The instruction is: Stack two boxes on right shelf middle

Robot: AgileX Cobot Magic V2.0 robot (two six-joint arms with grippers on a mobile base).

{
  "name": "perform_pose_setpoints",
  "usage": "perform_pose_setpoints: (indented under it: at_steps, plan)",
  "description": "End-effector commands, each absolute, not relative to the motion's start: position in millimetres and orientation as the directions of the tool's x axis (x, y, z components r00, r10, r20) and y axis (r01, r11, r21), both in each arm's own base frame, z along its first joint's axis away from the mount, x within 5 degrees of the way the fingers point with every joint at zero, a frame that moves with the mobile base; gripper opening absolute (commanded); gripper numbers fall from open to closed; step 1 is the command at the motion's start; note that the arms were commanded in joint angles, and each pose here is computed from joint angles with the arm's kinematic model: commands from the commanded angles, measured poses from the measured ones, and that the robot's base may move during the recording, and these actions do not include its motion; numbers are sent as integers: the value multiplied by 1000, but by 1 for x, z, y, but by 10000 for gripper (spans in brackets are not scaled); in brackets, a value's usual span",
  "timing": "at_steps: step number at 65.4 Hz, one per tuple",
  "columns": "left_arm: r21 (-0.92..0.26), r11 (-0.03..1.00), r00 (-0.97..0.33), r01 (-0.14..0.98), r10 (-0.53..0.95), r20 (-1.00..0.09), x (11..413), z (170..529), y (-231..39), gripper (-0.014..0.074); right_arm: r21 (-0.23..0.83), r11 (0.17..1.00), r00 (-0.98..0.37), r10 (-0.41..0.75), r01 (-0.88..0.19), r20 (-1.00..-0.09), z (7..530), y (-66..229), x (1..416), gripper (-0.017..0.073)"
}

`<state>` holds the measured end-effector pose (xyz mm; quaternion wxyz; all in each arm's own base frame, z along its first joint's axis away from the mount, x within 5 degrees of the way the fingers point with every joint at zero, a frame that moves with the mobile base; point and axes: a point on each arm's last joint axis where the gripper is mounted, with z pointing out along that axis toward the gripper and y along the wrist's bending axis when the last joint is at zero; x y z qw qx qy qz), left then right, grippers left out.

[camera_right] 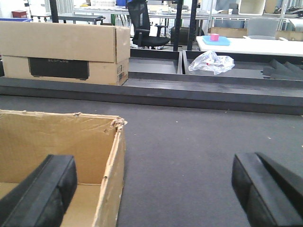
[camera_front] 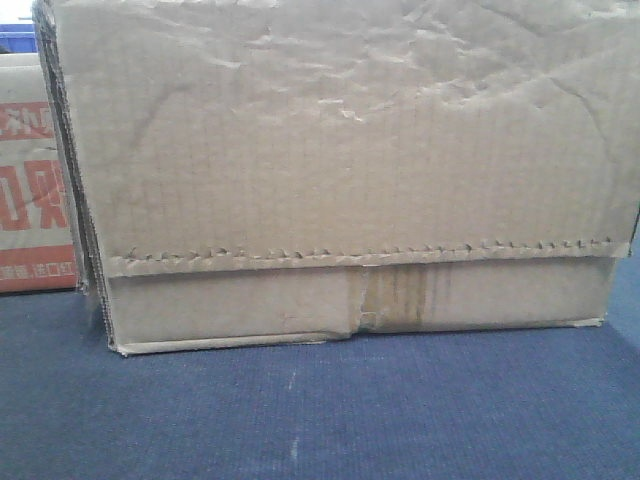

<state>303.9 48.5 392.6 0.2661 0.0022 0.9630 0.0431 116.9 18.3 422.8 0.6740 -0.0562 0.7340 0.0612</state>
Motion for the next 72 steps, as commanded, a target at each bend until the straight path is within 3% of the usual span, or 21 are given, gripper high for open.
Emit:
perform_pose_setpoints:
  at_steps: [1,17,29,39,48,62,72]
  plan:
    - [75,997,-880,6,41,-474,317,380,54,527,13,986,-73,0,-169,-997,425,19,118,570]
    - [54,998,-930,14,32,-367,355,329,62,527,13,986,-73,0,-169,-997,425,19,118,570]
    - [42,999,-943,8,21,-331,363,313,63,484,13,986,-73,0,-169,-997,425,19,118,570]
    - [42,999,-943,8,21,-331,363,313,63,216,13,986,-73,0,-169,-997,425,19,118,570]
    - [42,999,-943,8,21,-331,363,313,63,-115,13,986,-71,1,-168,-997,425,19,118,570]
    - [42,999,-941,3,17,-338,361,317,63,-111,13,986,-71,1,-168,-997,425,19,118,570]
    - [57,998,-908,-27,0,-418,351,346,62,-111,13,986,-71,1,-168,-997,425,19,118,570]
